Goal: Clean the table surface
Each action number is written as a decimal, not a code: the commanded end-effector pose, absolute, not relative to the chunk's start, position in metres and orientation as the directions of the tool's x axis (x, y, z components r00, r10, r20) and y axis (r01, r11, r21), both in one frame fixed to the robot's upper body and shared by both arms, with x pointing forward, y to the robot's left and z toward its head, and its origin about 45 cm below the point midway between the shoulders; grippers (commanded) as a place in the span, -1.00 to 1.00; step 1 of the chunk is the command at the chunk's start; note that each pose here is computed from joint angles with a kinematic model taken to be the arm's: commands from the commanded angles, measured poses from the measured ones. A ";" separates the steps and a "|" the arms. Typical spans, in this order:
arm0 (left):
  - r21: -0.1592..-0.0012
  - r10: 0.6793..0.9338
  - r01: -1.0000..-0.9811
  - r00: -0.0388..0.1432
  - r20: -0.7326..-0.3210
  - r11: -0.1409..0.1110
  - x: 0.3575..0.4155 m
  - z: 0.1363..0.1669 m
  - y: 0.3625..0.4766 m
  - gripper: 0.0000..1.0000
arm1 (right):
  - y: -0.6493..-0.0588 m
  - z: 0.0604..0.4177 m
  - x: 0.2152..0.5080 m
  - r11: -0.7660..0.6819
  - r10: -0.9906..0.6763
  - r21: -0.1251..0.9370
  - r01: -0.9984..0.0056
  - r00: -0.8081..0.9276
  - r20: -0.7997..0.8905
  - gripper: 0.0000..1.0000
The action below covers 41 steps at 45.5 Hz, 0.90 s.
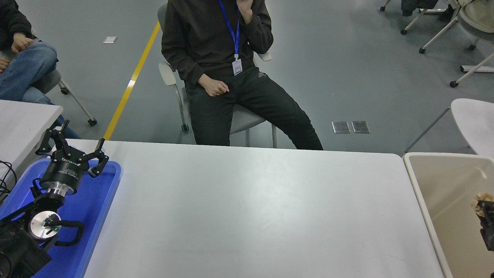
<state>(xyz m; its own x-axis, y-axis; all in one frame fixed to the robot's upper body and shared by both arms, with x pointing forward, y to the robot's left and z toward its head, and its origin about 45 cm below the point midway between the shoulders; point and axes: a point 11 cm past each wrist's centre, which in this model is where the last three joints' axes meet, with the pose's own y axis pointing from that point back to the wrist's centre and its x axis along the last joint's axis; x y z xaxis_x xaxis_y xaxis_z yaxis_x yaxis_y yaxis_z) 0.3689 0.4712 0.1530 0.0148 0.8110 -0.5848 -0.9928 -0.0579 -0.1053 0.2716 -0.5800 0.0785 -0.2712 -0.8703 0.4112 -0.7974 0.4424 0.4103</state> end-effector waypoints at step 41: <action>-0.106 0.811 -0.993 0.015 -0.585 -0.058 0.3689 0.1531 0.471 1.00 | -0.593 0.071 0.260 0.543 -0.839 0.508 -0.669 -0.467 0.281 0.97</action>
